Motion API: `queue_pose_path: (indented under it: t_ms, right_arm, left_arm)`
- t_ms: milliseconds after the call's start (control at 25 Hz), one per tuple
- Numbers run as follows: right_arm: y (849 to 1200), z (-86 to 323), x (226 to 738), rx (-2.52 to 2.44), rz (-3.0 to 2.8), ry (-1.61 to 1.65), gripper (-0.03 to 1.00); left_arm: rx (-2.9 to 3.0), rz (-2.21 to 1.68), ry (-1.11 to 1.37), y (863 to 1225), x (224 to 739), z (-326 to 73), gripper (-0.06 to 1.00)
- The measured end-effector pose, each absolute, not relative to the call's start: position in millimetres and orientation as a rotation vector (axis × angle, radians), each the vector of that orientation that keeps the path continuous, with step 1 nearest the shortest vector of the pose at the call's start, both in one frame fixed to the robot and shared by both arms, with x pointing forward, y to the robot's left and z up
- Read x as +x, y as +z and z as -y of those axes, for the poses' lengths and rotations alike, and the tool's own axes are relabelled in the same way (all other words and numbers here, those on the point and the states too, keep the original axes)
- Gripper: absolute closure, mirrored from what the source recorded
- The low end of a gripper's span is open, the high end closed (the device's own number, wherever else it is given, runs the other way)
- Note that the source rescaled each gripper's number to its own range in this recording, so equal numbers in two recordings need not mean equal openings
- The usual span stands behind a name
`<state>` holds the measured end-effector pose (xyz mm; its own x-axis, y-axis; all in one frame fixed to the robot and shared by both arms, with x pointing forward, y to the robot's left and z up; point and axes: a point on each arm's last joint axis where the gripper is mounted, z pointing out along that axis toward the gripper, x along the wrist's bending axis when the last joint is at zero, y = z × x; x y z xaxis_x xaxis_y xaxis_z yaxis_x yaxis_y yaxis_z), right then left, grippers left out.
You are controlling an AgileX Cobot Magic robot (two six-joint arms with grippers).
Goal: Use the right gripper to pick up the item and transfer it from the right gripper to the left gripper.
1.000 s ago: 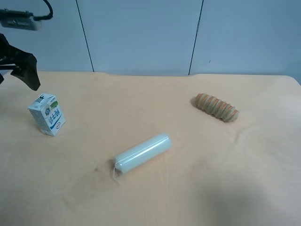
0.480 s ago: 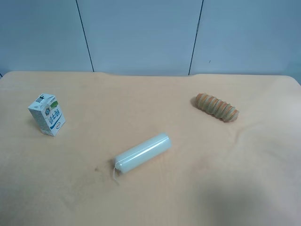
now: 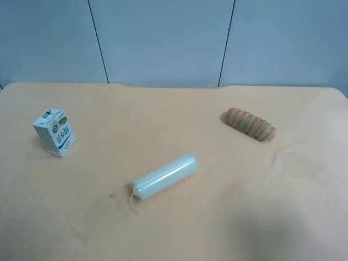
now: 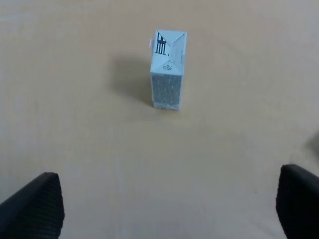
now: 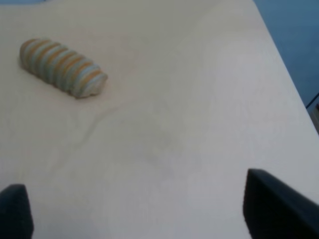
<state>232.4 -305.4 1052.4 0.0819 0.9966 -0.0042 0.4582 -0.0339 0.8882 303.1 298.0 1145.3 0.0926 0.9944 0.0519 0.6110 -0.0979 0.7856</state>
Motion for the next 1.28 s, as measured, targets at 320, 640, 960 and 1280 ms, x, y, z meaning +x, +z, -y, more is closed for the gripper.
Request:
queue_pose_path:
  t_ms: [320, 640, 960, 1280]
  right_arm:
    - [1052.4, 305.4, 232.4, 1.6, -1.477, 0.895, 0.24]
    - [1052.4, 305.4, 232.4, 1.6, -1.477, 0.895, 0.24]
    - [1052.4, 305.4, 232.4, 1.6, -1.477, 0.895, 0.24]
    - [1052.4, 305.4, 232.4, 1.6, -1.477, 0.895, 0.24]
  left_arm:
    - [1.637, -1.546, 0.871, 1095.0, 237.9, -300.4, -0.05]
    - [1.636, -1.566, 0.853, 1057.5, 223.2, -301.0, -0.05]
    - [1.607, -1.539, 0.881, 1058.1, 227.1, -300.9, -0.05]
    - [1.622, -1.495, 0.931, 1057.5, 227.5, -300.8, -0.06]
